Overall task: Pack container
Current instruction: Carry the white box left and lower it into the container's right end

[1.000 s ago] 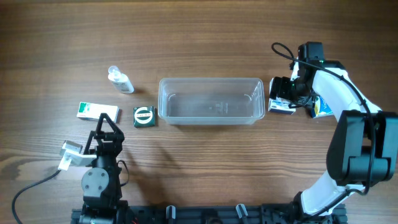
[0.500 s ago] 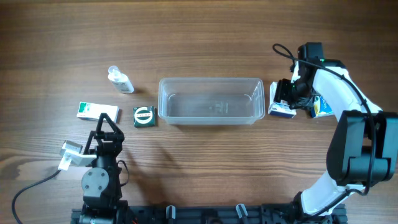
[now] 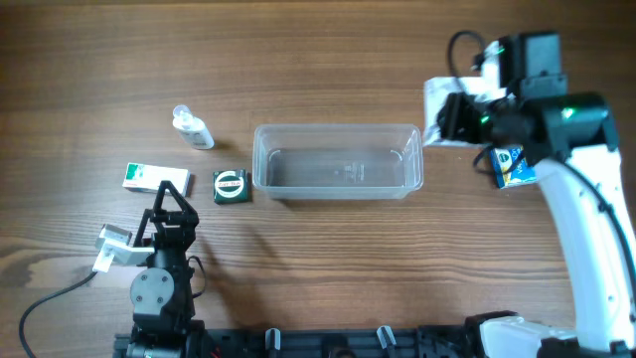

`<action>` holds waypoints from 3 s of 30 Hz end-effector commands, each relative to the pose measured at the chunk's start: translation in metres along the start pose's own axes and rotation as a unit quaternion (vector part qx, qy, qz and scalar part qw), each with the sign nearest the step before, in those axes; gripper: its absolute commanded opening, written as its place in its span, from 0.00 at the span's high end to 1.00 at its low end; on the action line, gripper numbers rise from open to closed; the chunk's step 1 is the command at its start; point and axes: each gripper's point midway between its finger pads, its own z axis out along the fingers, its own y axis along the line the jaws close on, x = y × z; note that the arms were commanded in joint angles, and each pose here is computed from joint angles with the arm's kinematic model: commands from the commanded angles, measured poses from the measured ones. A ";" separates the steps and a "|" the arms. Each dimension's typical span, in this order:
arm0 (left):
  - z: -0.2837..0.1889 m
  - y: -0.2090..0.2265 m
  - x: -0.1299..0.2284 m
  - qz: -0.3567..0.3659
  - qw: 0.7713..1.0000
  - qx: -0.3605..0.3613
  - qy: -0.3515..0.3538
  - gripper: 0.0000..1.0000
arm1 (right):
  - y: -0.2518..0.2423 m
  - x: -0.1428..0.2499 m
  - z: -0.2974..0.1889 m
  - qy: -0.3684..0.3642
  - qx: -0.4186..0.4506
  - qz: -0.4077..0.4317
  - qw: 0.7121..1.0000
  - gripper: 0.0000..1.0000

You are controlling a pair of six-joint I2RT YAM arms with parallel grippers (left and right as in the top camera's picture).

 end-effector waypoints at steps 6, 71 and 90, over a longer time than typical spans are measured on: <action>0.000 0.003 -0.003 -0.005 1.000 -0.004 -0.010 0.00 | 0.045 0.052 0.072 0.066 -0.008 0.007 0.998 0.36; 0.000 0.003 -0.003 -0.005 1.000 -0.004 -0.010 0.00 | 0.077 0.076 0.149 0.127 -0.049 -0.089 0.987 0.96; 0.000 0.003 -0.003 -0.005 1.000 -0.004 -0.010 0.00 | 0.027 0.077 0.183 0.143 0.090 -0.131 0.977 0.87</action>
